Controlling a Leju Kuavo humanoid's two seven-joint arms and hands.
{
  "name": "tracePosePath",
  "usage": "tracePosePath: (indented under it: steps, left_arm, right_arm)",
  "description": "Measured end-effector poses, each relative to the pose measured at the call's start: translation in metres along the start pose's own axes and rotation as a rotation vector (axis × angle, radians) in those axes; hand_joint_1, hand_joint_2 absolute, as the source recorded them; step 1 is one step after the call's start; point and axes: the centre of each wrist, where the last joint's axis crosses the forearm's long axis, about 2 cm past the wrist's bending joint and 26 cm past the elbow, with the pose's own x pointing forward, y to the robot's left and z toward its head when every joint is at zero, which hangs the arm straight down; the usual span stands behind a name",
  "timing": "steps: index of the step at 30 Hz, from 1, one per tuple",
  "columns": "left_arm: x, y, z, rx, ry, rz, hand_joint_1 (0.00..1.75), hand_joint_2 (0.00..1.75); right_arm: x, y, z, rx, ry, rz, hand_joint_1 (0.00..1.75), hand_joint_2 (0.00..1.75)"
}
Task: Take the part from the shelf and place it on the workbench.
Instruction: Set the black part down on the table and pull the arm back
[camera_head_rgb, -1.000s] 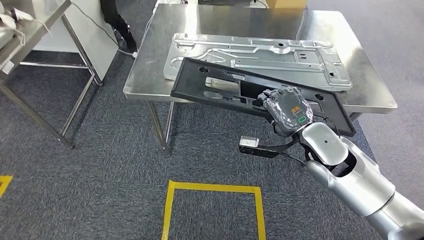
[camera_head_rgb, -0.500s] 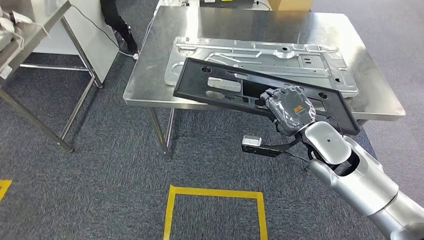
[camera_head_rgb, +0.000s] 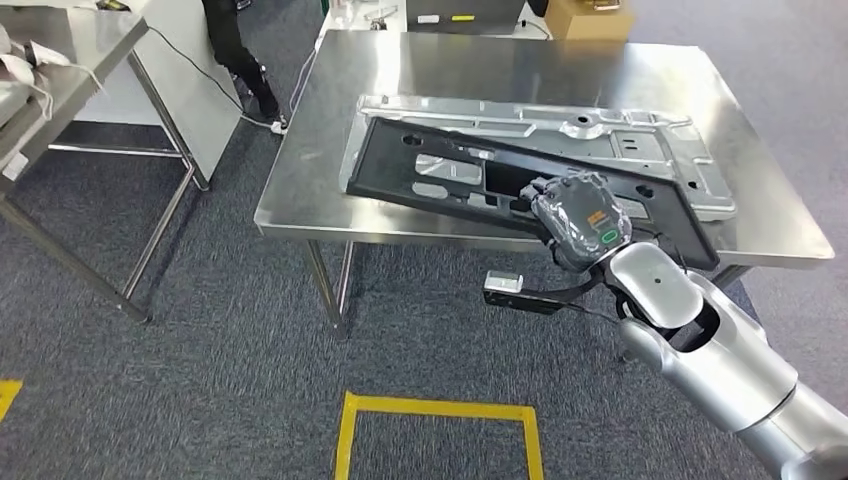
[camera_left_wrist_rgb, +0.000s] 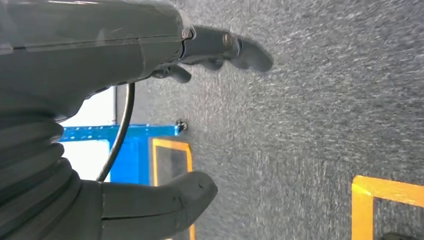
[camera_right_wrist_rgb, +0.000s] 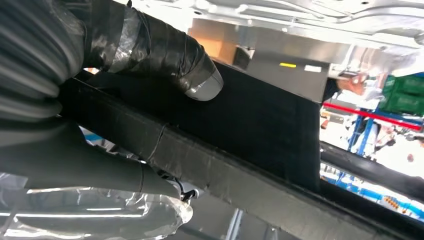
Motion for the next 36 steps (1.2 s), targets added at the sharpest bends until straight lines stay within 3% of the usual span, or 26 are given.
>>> tracePosePath:
  steps: [36]
  left_arm:
    - [-0.002,0.001,0.0,0.001,0.007,0.001,0.0,1.75]
  right_arm:
    - [-0.011,0.016,0.019,0.065,0.02,0.008,1.75,1.75]
